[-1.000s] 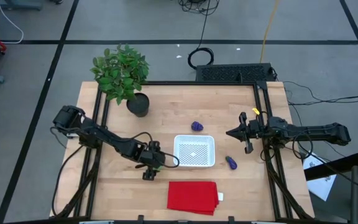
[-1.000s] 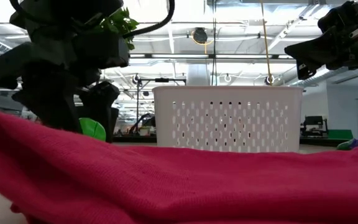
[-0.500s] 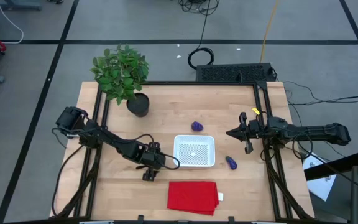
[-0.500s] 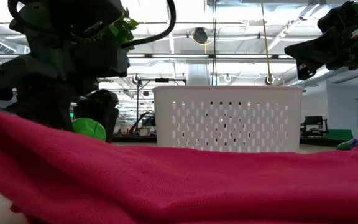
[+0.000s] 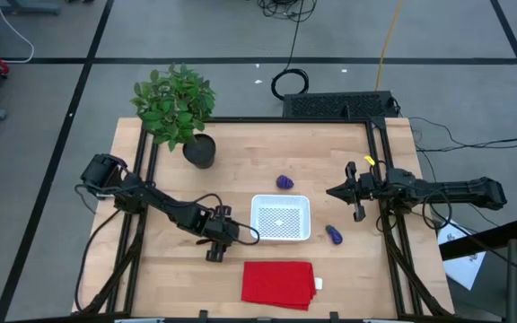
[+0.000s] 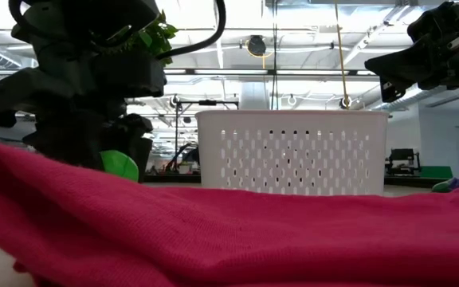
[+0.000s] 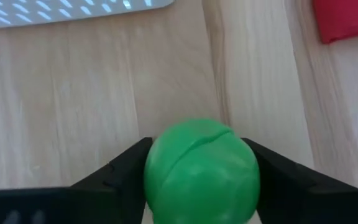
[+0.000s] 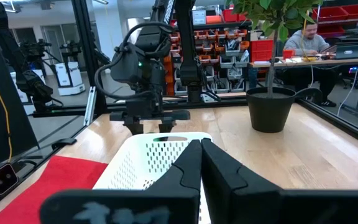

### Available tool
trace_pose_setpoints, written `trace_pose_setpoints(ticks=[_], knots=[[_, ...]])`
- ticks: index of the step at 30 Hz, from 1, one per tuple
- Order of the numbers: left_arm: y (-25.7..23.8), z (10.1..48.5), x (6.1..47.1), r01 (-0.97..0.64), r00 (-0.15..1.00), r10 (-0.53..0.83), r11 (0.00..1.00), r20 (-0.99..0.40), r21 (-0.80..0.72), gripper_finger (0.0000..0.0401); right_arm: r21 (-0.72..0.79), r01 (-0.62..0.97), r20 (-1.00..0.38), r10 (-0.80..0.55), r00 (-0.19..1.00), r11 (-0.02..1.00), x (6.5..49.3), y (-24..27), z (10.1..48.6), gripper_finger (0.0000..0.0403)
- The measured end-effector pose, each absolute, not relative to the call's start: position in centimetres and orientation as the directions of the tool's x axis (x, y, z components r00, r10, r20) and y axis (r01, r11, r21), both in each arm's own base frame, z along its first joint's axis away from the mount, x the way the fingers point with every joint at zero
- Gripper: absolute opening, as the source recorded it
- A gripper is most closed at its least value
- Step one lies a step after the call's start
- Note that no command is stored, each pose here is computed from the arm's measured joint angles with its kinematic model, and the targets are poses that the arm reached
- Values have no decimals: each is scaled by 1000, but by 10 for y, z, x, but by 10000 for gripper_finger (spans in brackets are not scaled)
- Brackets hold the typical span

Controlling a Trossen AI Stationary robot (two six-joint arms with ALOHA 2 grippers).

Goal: Pick and placing Produce into tupperware
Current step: Put the green guava into the white bin

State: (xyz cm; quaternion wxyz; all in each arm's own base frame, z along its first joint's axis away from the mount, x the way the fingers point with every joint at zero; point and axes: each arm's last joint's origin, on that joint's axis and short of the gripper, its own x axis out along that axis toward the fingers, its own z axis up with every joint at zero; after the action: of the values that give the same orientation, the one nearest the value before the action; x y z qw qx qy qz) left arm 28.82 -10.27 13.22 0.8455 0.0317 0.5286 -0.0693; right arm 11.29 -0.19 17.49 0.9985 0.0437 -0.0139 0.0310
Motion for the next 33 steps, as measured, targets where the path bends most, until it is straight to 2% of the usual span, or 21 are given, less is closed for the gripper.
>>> trace_pose_setpoints(ticks=[5,12,17,23,33], knots=[[-103,133,289,156,433,-98,987,-896,-32,195,86,-63,30,61,998,994,113,-2,175,0],[-103,137,289,158,420,-97,987,-902,-32,231,86,-62,30,60,998,994,113,-2,175,0],[-103,152,294,168,390,-84,986,-917,-19,224,86,-62,30,60,998,994,113,-2,175,0],[-99,181,305,188,333,-55,982,-941,9,206,86,-62,31,60,998,994,113,-2,175,0],[-85,240,326,236,343,-36,970,-939,49,228,88,-63,31,60,998,994,113,-2,175,0]])
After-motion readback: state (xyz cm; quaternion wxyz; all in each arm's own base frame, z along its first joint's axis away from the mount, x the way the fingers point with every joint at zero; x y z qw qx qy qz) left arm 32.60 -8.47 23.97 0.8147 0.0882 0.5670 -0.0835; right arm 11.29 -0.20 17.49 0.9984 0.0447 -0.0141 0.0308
